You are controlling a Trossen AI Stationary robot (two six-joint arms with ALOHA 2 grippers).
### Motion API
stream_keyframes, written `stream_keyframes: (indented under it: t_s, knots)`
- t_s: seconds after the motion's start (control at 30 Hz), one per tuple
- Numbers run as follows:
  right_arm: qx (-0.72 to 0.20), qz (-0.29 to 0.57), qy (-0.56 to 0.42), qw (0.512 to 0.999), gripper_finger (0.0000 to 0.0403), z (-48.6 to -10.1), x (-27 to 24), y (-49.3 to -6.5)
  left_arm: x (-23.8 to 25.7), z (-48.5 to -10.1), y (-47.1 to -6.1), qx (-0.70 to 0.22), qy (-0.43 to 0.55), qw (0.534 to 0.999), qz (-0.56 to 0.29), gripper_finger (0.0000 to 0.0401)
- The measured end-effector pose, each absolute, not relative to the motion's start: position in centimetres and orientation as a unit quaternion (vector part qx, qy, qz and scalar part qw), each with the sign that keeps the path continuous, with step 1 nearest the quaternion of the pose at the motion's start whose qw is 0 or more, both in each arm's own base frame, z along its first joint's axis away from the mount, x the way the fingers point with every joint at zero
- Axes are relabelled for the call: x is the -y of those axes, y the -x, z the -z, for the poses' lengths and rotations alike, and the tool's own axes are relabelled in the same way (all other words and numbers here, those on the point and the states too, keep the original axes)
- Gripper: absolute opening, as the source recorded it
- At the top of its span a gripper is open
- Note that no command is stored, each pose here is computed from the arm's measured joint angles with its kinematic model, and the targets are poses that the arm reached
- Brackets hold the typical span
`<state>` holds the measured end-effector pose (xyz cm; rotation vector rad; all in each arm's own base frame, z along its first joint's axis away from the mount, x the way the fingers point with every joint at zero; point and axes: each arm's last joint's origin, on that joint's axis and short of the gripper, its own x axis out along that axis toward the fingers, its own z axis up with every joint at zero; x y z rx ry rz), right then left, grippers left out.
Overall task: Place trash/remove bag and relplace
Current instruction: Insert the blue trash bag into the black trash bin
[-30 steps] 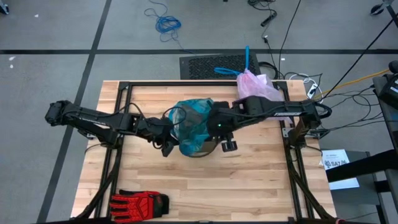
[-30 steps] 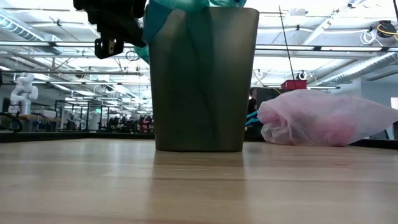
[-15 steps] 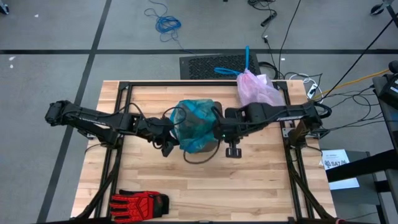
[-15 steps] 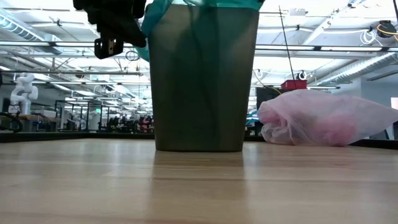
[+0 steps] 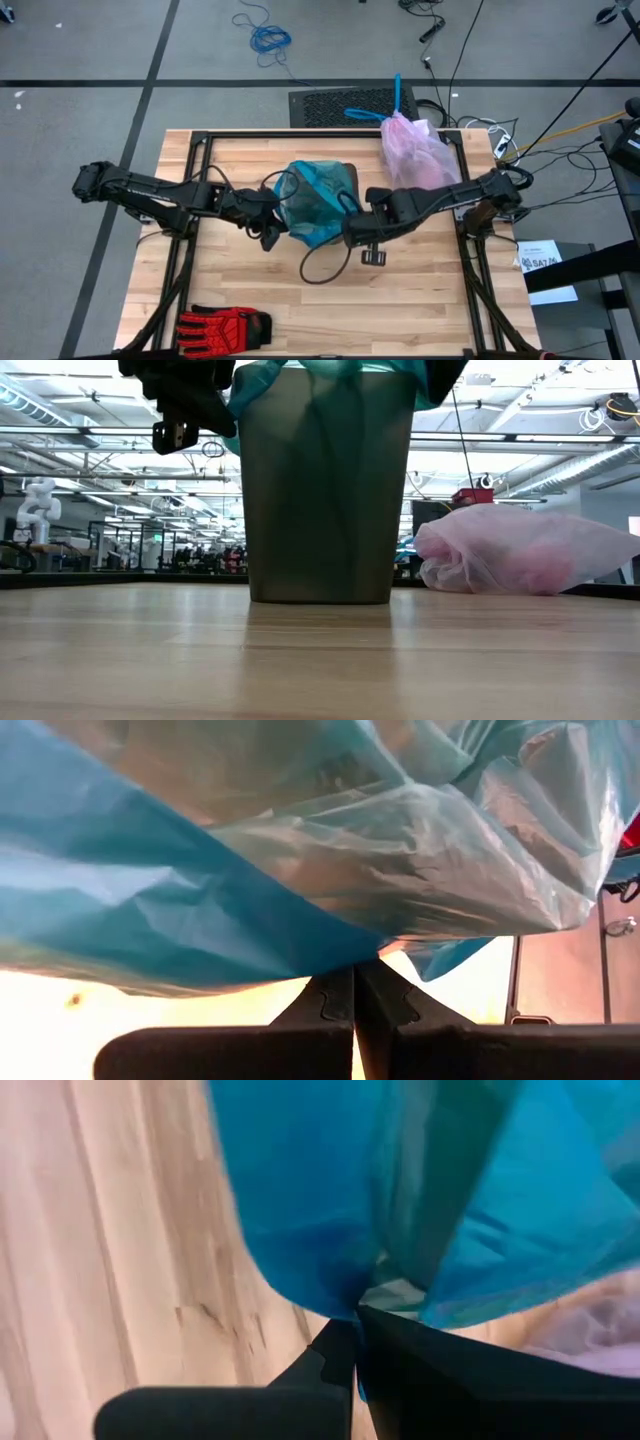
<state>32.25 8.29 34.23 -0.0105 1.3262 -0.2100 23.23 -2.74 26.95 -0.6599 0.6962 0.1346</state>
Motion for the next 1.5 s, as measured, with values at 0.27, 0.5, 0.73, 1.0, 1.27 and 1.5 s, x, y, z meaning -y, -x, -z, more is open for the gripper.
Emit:
stream_keyframes:
  t_s: [0.27,0.5,0.73,1.0,1.27,1.5]
  knots:
    - [-0.58,0.104,-0.031,0.808,0.0,-34.1,-8.5,-31.3,2.7,-27.0,-23.2,-0.332,0.315,0.886,-0.072,0.0]
    - [-0.585,0.095,-0.052,0.804,0.001,-32.9,-7.9,-31.7,2.2,-26.9,-23.2,-0.328,0.313,0.887,-0.089,0.0]
    - [-0.592,0.079,-0.073,0.799,0.0082,-32.9,-8.1,-31.6,2.1,-26.9,-23.3,-0.328,0.316,0.886,-0.089,0.0008]
    - [-0.592,0.058,-0.084,0.799,0.0182,-34.7,-8.3,-31.3,2.2,-27.2,-23.3,-0.334,0.324,0.883,-0.068,0.0083]
    - [-0.554,0.042,-0.088,0.827,0.0223,-38.5,-8.1,-30.8,2.2,-28.3,-23.3,-0.332,0.324,0.883,-0.068,0.0133]
    - [-0.535,0.032,-0.088,0.839,0.0214,-39.3,-8.2,-30.9,2.4,-27.7,-22.8,-0.376,0.332,0.864,-0.053,0.0137]
